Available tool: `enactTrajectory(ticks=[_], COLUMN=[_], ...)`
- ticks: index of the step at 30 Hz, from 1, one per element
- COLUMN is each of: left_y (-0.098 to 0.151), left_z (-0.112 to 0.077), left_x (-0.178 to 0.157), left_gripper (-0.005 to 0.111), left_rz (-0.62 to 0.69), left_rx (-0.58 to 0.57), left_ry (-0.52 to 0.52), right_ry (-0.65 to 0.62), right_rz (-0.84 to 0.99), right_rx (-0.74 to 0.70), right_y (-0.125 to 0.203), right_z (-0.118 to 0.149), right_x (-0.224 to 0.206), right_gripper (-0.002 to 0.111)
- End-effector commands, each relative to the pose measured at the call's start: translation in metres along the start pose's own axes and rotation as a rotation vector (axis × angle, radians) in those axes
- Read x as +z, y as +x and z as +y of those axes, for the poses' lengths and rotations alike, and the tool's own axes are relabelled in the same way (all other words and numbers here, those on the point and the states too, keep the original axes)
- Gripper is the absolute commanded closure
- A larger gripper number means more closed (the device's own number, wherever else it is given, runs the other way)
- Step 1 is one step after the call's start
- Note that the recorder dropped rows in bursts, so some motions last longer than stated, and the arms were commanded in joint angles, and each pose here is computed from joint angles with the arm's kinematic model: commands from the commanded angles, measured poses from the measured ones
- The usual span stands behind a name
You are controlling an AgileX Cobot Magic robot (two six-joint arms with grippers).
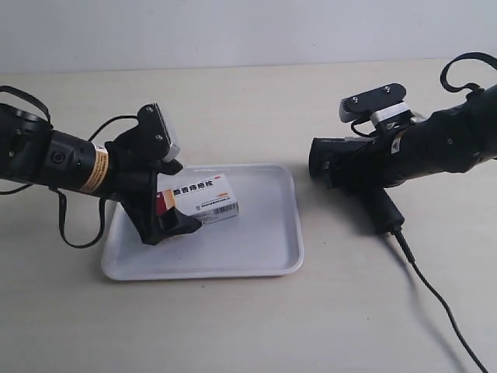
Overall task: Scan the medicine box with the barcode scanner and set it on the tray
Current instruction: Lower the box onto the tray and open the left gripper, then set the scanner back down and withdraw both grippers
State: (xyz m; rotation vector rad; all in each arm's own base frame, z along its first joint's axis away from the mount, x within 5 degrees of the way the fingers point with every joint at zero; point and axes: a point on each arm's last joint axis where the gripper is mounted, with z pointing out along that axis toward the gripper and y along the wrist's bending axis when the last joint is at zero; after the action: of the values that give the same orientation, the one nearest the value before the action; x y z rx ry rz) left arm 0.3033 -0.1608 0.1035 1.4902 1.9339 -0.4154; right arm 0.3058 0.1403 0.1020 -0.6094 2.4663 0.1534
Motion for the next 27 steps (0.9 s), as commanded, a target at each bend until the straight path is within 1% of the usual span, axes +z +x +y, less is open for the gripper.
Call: enactTrajectory(ticks=[1,2,4,8,10,12,14,15,17,18,19,21,23,24,27], left_y=[-0.011,-0.014,-0.024,-0.045,-0.056,-0.066,-0.076,-0.079,-0.079,-0.077,-0.076,-0.072,-0.069,-0.066,-0.057], left_z=[0.007,0.007,0.009,0.009,0.007,0.003,-0.002,-0.006,-0.014,-0.020,-0.023,-0.032,-0.042,-0.048,-0.068], left_x=[-0.016,-0.020,-0.031,-0.060,-0.079,-0.096,-0.115,-0.124,-0.136,-0.141,-0.145,-0.155,-0.163,-0.168,-0.183], left_gripper=[0.001,0.001,0.001,0.002,0.003,0.008,0.019,0.029,0.050,0.065,0.077,0.107,0.105,0.105,0.106], left_rz=[-0.007,-0.015,-0.043,-0.106,-0.134,-0.159,-0.215,-0.235,-0.256,-0.263,-0.264,-0.284,-0.301,-0.313,-0.354], left_rx=[-0.044,-0.053,-0.066,-0.104,-0.134,-0.153,-0.227,-0.238,-0.248,-0.260,-0.261,-0.279,-0.284,-0.295,-0.313], left_ry=[-0.078,-0.088,-0.115,-0.161,-0.178,-0.184,-0.192,-0.199,-0.207,-0.214,-0.226,-0.248,-0.255,-0.260,-0.283], right_ry=[0.000,0.002,0.007,0.018,0.025,0.032,0.034,0.032,0.020,0.018,0.017,0.016,0.013,0.007,-0.010], right_rz=[-0.008,-0.003,-0.011,-0.054,-0.086,-0.124,-0.184,-0.216,-0.289,-0.345,-0.388,-0.492,-0.569,-0.610,-0.701], right_rx=[0.008,0.008,0.008,0.010,0.011,0.012,0.024,0.037,0.057,0.062,0.062,0.066,0.071,0.088,0.138], right_y=[-0.003,-0.004,-0.010,-0.025,-0.032,-0.037,-0.041,-0.043,-0.041,-0.038,-0.035,-0.026,-0.015,-0.009,0.011], right_z=[0.000,0.000,0.000,-0.002,-0.003,-0.003,-0.004,-0.003,-0.002,-0.002,-0.002,-0.001,0.000,0.000,0.001], right_x=[-0.004,-0.009,-0.022,-0.062,-0.088,-0.114,-0.142,-0.156,-0.176,-0.187,-0.193,-0.206,-0.218,-0.224,-0.240], right_gripper=[0.020,0.016,0.014,0.014,0.014,0.015,0.020,0.026,0.040,0.053,0.062,0.083,0.102,0.108,0.108])
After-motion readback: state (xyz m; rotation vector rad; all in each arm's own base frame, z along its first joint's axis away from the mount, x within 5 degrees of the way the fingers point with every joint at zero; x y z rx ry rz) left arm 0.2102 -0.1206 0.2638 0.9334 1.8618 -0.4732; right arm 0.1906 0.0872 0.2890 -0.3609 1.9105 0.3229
